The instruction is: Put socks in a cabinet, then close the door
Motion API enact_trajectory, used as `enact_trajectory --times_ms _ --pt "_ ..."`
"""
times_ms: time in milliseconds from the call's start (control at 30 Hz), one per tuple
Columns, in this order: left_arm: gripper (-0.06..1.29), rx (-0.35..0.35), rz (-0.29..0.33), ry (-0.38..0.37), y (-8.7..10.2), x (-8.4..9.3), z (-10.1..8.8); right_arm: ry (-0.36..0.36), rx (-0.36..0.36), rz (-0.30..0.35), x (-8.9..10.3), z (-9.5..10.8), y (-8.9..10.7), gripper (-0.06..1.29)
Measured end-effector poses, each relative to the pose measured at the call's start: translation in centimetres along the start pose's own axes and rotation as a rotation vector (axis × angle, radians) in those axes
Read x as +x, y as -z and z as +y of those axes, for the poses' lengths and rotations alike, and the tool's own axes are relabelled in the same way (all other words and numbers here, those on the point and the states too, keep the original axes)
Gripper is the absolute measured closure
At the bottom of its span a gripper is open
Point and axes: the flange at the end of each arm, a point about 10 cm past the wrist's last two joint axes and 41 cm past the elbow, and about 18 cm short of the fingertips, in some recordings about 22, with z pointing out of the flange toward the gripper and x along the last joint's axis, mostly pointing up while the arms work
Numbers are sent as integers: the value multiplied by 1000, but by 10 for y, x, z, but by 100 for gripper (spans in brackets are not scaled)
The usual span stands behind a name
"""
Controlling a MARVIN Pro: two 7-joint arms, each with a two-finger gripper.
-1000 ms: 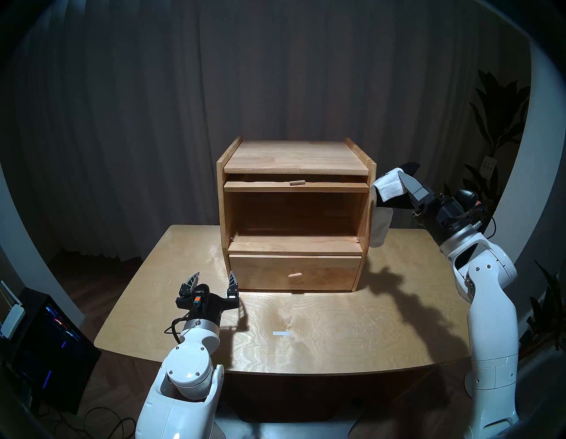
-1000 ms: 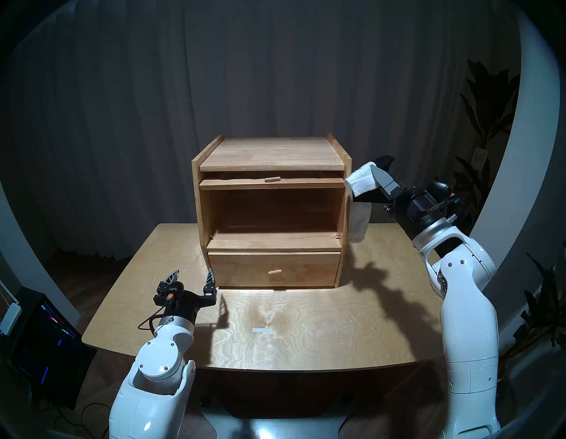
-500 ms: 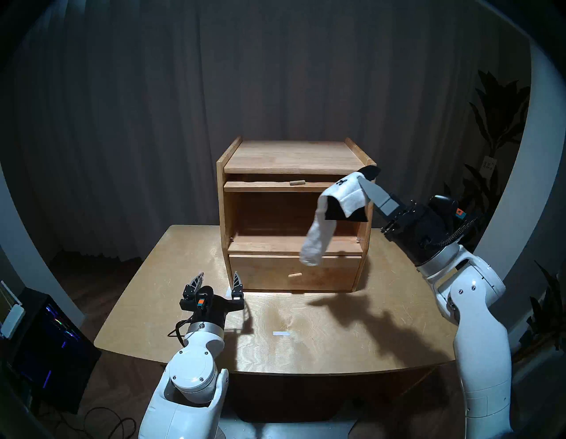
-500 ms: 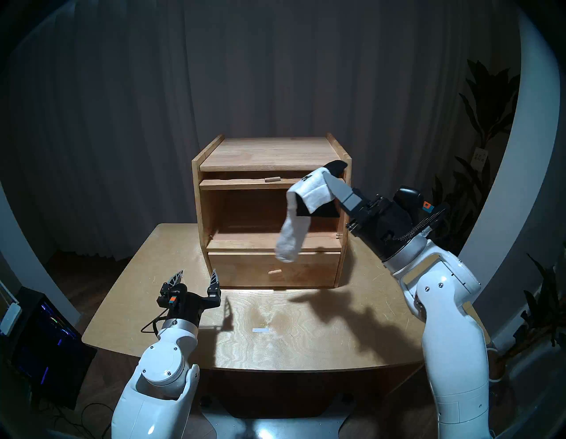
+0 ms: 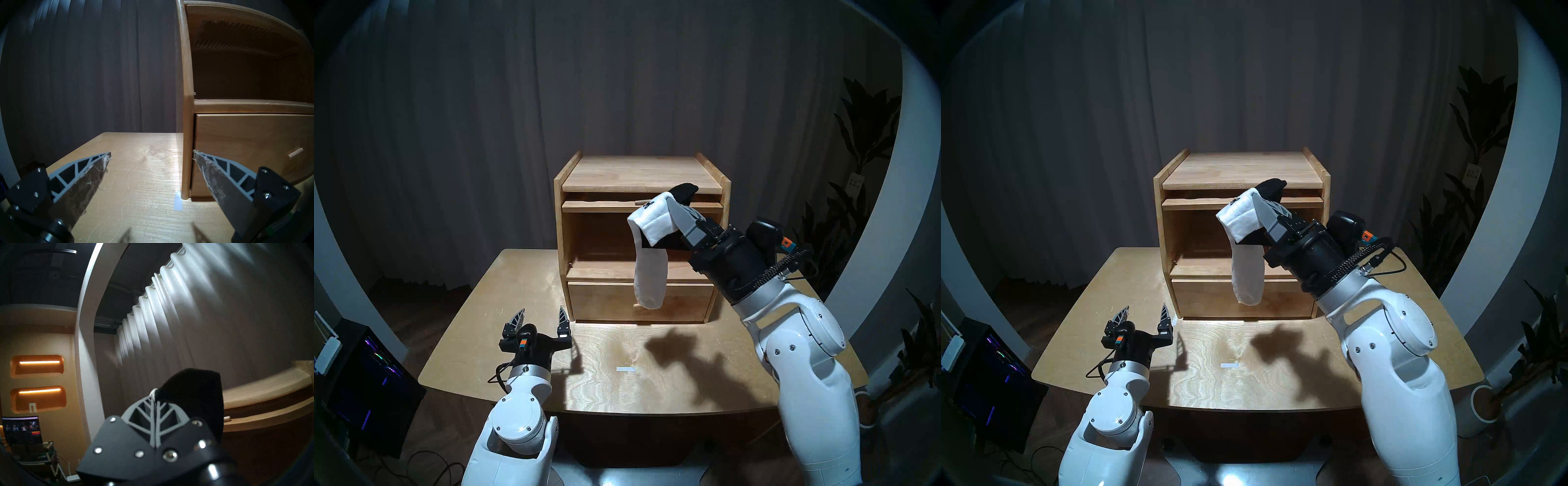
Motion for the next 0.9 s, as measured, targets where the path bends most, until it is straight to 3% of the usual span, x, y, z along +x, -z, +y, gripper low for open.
enact_trajectory --times_ms 200,433,667,900 --pt "0 21 -1 -5 1 -2 -7 110 -71 14 -23 8 -17 126" --pt "0 38 6 -2 0 -2 -12 274 -92 -10 -56 13 -30 126" --pt "0 51 6 8 -2 -4 -16 463 -142 -72 -98 43 -27 126" --pt "0 46 8 20 -5 -7 -17 608 -199 -82 -118 78 -26 126"
